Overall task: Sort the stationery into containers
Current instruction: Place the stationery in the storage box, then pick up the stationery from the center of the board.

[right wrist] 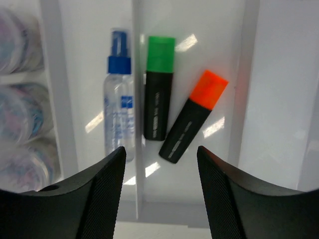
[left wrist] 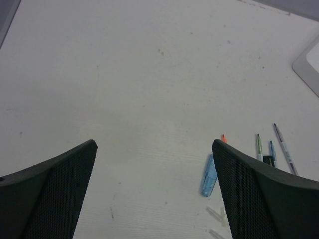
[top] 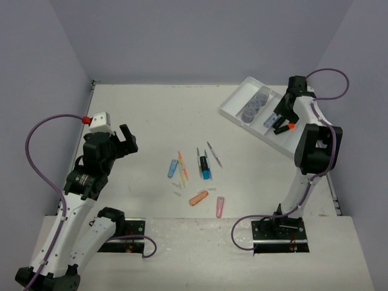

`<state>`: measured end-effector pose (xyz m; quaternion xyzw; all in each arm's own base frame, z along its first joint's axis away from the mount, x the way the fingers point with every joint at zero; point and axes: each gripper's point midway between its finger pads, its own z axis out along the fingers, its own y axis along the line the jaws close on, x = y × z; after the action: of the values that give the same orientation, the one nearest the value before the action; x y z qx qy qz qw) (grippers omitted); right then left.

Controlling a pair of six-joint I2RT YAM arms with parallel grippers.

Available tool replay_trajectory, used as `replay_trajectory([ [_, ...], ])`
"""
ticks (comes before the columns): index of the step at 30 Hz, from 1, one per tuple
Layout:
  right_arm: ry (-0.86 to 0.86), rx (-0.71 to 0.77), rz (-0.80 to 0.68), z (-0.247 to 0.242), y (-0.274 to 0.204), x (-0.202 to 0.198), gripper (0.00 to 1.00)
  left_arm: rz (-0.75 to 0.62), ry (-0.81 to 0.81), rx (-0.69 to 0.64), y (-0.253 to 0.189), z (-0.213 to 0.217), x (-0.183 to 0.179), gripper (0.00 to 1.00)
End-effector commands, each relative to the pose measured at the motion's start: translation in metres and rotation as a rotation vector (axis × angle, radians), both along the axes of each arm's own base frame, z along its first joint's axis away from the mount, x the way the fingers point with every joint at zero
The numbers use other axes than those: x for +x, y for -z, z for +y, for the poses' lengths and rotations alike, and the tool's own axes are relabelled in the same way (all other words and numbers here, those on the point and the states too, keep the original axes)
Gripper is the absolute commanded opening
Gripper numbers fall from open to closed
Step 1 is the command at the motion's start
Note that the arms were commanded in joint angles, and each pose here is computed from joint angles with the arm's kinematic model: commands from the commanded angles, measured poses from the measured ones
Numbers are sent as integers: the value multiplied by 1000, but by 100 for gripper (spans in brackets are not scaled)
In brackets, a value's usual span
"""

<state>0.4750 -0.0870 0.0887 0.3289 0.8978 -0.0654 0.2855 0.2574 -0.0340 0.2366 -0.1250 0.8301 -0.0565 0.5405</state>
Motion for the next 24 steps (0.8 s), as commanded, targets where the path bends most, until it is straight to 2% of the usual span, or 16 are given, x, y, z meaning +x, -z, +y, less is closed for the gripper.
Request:
replay_trajectory([
  [1,-249,-4,-175,106,-73,-25,60,-40,-14,9,-9,2,3,100],
  [3,-321,13,-206,140,-77,-49,57,-39,-28,9,-9,4,3,100],
  [6,-524,50,-195,226,-66,-91,50,-32,-28,10,-7,4,4,100],
  [9,-652,65,-125,285,-46,-128,47,-27,-24,9,-7,3,5,100],
  [12,-738,53,-59,325,-26,-148,39,-25,-28,12,-6,4,5,100],
  [18,-817,0,52,367,3,-170,34,-29,-30,12,-6,5,3,100],
  [24,-830,1,101,374,22,-180,33,-28,-24,9,-6,3,3,100],
])
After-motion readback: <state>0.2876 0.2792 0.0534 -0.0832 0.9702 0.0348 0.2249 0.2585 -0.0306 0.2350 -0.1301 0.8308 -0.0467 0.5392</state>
